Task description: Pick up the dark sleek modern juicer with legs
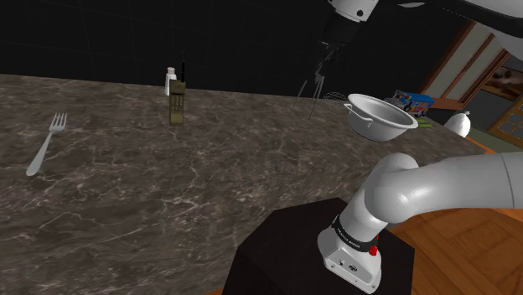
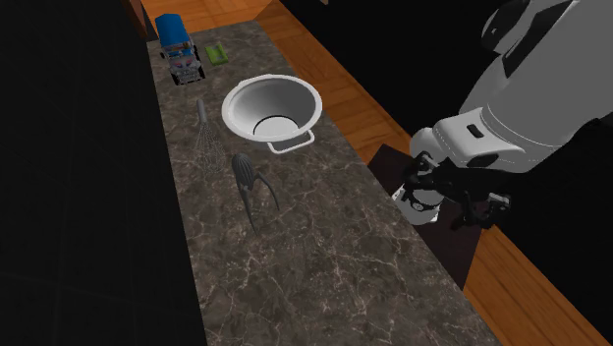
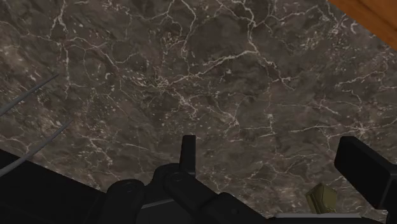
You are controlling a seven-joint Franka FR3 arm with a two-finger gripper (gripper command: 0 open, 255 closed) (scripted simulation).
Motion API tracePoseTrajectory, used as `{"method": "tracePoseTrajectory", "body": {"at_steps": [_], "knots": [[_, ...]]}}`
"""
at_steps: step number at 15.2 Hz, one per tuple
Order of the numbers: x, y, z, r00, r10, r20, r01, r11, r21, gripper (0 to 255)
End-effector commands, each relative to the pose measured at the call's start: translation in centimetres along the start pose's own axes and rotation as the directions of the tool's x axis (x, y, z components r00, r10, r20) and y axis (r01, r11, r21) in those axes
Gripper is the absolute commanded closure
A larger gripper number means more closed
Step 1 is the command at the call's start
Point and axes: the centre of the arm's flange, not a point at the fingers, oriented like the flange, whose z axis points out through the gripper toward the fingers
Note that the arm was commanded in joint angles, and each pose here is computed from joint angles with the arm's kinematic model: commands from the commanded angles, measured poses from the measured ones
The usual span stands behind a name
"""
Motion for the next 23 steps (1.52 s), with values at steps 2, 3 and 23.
{"method": "tracePoseTrajectory", "body": {"at_steps": [2, 3, 23], "knots": [[0.3, 1.3, 0.0, 1.000, -0.005, 0.001, 0.005, 1.000, 0.004, 0], [0.7, 2.7, -0.1, 1.000, -0.010, 0.002, 0.010, 1.000, 0.009, 0], [8.6, 29.3, 0.5, 0.994, -0.109, 0.015, 0.107, 0.990, 0.096, 0]]}}
